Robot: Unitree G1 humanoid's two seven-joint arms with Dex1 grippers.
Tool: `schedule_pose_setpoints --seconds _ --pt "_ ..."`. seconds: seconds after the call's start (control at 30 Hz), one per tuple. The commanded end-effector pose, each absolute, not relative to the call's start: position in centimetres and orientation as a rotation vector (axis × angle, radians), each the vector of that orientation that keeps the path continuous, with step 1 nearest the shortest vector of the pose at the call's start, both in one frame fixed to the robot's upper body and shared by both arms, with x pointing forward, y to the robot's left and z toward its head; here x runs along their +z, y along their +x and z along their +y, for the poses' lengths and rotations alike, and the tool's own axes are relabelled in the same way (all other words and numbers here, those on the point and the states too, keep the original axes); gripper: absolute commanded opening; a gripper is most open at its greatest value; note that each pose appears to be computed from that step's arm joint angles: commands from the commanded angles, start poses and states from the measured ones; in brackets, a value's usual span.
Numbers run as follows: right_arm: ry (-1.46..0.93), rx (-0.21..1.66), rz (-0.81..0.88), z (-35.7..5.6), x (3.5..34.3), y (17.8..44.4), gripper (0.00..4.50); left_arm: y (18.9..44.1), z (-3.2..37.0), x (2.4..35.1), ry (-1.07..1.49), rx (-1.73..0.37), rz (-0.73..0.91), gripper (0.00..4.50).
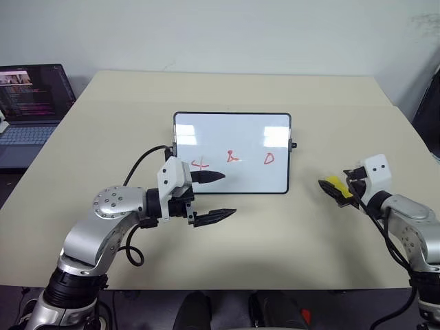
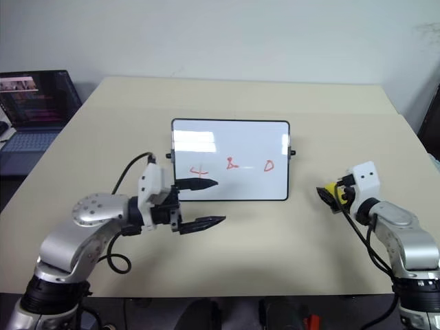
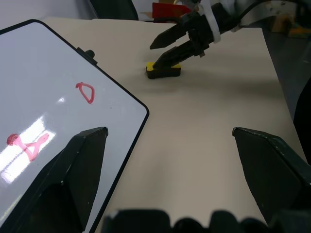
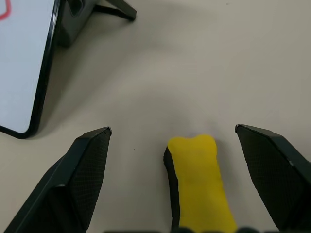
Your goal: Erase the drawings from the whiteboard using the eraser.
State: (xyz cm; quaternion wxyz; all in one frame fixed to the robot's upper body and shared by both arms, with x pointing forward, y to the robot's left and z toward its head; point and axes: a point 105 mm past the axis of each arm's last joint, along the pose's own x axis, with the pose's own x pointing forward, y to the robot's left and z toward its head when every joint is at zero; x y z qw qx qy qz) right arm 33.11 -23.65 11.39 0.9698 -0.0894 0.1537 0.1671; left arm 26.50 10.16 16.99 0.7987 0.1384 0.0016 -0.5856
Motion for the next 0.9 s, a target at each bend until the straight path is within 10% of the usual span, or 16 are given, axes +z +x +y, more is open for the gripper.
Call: schedule_pose_setpoints --seconds 0.03,0.47,0.9 --pt "-0.183 0.339 0.281 -23.9 12.1 33.9 4.47 26.1 9.5 17.7 0.309 -1.276 -0.041 4.5" --pt "-0.174 0.309 0.306 -25.6 11.1 34.7 4.47 26.0 9.9 17.4 0.302 -1.248 -0.033 4.5" --pt "-0.148 0.29 0.309 -25.7 10.8 35.0 1.14 26.0 9.9 17.1 0.285 -1.238 -0.022 4.5"
